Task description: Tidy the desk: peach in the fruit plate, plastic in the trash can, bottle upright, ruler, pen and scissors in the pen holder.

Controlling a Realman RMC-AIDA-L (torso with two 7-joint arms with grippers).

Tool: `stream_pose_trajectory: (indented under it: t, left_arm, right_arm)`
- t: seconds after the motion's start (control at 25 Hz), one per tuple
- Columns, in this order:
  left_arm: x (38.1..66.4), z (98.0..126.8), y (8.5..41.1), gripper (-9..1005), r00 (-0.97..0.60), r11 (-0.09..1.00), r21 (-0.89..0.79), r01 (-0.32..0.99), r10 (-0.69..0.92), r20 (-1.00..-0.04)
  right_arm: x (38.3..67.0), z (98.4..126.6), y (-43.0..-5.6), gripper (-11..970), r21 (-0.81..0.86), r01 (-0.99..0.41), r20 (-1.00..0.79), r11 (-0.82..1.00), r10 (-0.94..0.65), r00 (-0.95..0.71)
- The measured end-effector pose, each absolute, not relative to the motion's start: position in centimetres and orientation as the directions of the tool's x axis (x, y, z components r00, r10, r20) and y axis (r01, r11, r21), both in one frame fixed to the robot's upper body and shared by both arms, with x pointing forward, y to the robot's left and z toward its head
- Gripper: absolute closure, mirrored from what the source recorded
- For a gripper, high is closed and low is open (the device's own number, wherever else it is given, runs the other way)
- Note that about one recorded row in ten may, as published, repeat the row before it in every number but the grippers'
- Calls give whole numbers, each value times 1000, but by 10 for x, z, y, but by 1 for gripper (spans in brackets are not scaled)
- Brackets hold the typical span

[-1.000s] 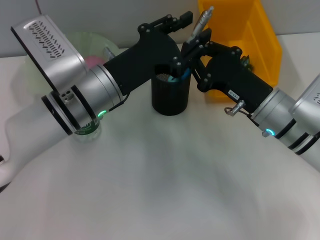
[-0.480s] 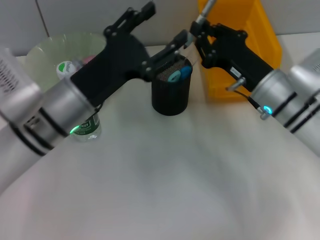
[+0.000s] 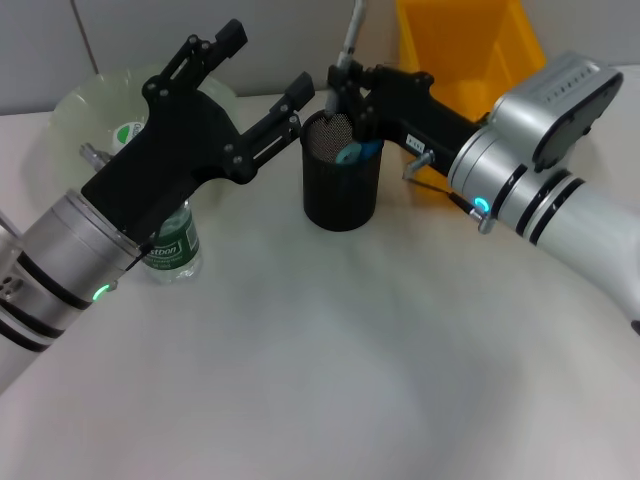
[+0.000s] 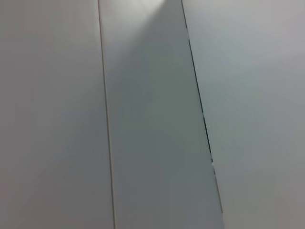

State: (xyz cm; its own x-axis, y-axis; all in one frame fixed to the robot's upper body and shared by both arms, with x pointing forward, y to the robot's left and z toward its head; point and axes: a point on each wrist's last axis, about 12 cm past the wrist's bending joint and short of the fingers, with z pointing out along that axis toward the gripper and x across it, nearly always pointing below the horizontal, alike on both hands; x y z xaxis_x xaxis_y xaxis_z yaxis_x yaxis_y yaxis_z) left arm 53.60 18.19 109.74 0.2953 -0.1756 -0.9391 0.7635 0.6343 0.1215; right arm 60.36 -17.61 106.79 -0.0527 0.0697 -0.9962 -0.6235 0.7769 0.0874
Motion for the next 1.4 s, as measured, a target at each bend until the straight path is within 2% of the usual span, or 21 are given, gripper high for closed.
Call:
stream_pose_trajectory:
  t: [0.4, 0.52, 0.6, 0.72, 0.76, 0.8, 0.84, 0.88, 1.0, 1.08, 1.16, 1.4]
  left_arm:
    - [536, 1097, 182, 195, 293, 639, 118, 760, -175, -940]
    - [534, 1095, 187, 195, 292, 645, 113, 755, -176, -940]
    - [530, 1095, 198, 195, 269, 624, 97, 775, -187, -945]
    - [528, 1095, 202, 195, 259, 609, 93, 788, -189, -947]
    - [521, 1092, 213, 195, 236, 539, 113, 835, -164, -958]
    - [516, 1090, 217, 195, 227, 481, 136, 866, -136, -964]
    - [511, 1088, 222, 195, 219, 431, 153, 889, -106, -970]
    - [511, 1088, 222, 195, 219, 431, 153, 889, -106, -970]
    - [496, 1078, 230, 195, 141, 241, 133, 961, -13, -990]
    - [492, 1074, 232, 195, 91, 177, 96, 980, 32, -995]
    - [492, 1070, 233, 195, 56, 166, 66, 984, 66, -996]
    - [497, 1061, 250, 195, -15, 254, 15, 967, 114, -993]
  right_arm:
    - [595, 1064, -183, 755, 104, -618, -994, 779, 97, -45]
    - [587, 1065, -190, 534, 124, -629, -989, 767, 146, -16]
    - [571, 1073, -212, 456, 168, -688, -970, 706, 242, 12]
    - [558, 1080, -233, 338, 177, -763, -962, 622, 272, 0]
    - [549, 1083, -246, 299, 168, -799, -964, 578, 267, -9]
    - [531, 1089, -266, 294, 149, -852, -971, 502, 238, -30]
    - [531, 1089, -266, 289, 149, -852, -971, 502, 238, -30]
    - [520, 1090, -278, 284, 125, -870, -979, 477, 202, -30]
    - [486, 1085, -302, 274, 49, -908, -998, 415, 66, -24]
    - [481, 1083, -303, 274, 40, -915, -999, 401, 43, -25]
    - [476, 1078, -301, 274, 40, -923, -999, 382, 13, -38]
    - [488, 1056, -267, 275, 75, -937, -994, 341, -51, -98]
